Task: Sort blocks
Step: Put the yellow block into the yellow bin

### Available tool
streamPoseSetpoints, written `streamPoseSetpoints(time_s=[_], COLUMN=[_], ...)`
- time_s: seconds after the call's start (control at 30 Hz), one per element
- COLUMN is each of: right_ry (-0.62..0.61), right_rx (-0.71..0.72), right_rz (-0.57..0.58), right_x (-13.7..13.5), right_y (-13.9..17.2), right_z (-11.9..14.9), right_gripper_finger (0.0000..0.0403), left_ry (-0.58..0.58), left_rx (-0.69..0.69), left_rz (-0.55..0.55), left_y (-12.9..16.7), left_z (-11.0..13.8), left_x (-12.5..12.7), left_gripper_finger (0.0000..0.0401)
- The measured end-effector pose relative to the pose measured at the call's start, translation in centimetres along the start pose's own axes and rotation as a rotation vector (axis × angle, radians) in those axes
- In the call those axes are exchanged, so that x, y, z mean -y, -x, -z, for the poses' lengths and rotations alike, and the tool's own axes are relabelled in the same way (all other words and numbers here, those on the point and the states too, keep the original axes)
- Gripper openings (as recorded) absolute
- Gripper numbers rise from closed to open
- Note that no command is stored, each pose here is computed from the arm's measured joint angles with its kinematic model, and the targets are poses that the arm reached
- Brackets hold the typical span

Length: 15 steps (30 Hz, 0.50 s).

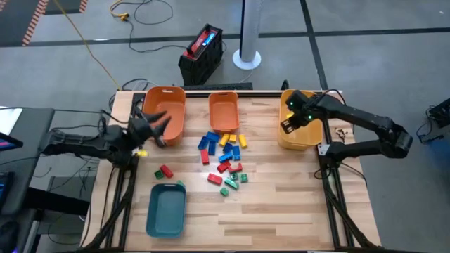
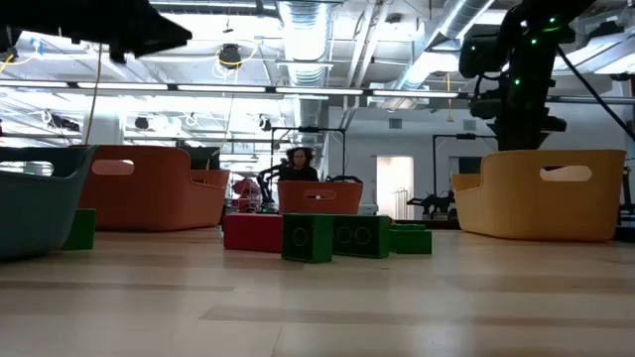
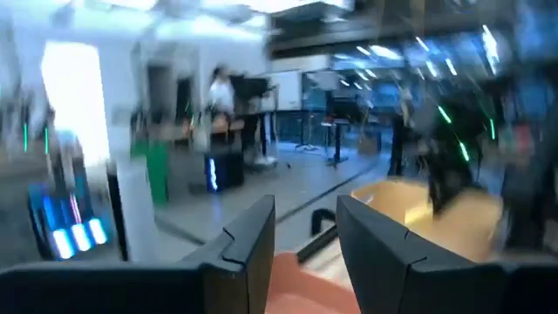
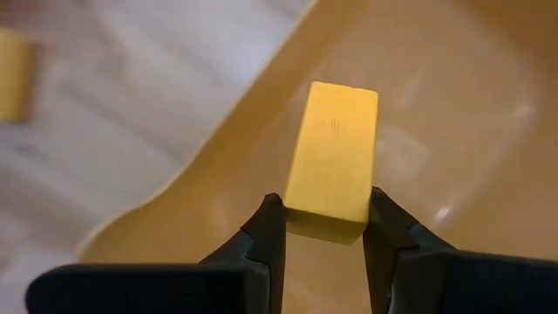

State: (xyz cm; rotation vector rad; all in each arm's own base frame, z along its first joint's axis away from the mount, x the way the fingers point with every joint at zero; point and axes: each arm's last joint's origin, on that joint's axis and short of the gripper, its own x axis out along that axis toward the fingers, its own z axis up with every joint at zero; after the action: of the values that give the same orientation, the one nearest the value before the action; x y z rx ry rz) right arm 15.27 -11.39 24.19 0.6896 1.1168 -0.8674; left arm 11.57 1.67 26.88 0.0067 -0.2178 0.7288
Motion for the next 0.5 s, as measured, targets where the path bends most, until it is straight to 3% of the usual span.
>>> streamPoseSetpoints(time_s=[0.07, 0.13, 0.27, 0.4, 0.5], right_ry=[-0.017, -0.034, -0.071, -0.084, -0.064], right_rx=[-0.027, -0.051, -0.002, 0.073, 0.115], right_rz=[-0.056, -0.089, -0.17, -0.258, -0.278], right_x=[-0.3, -0.4, -0.4, -0.5, -0.9], right_y=[0.6, 1.4, 3.9, 6.5, 7.7], right_z=[0.5, 1.1, 1.6, 1.5, 1.4], right_gripper_finger=[0.0102, 0.0102, 0.0102, 0.0102, 0.0102], left_ry=[0.137, 0.199, 0.191, 0.162, 0.259], left_rx=[-0.06, -0.166, -0.35, -0.387, -0.387], left_rz=[-0.025, -0.021, -0.043, -0.062, -0.103], left_y=[-0.2, -0.6, -1.7, -3.4, -4.7], left_z=[-0.1, -0.3, -1.4, -3.5, -4.7], left_x=[-0.2, -0.1, 0.6, 1.5, 2.1], left_gripper_finger=[0.0119, 0.0119, 0.0119, 0.0119, 0.0119])
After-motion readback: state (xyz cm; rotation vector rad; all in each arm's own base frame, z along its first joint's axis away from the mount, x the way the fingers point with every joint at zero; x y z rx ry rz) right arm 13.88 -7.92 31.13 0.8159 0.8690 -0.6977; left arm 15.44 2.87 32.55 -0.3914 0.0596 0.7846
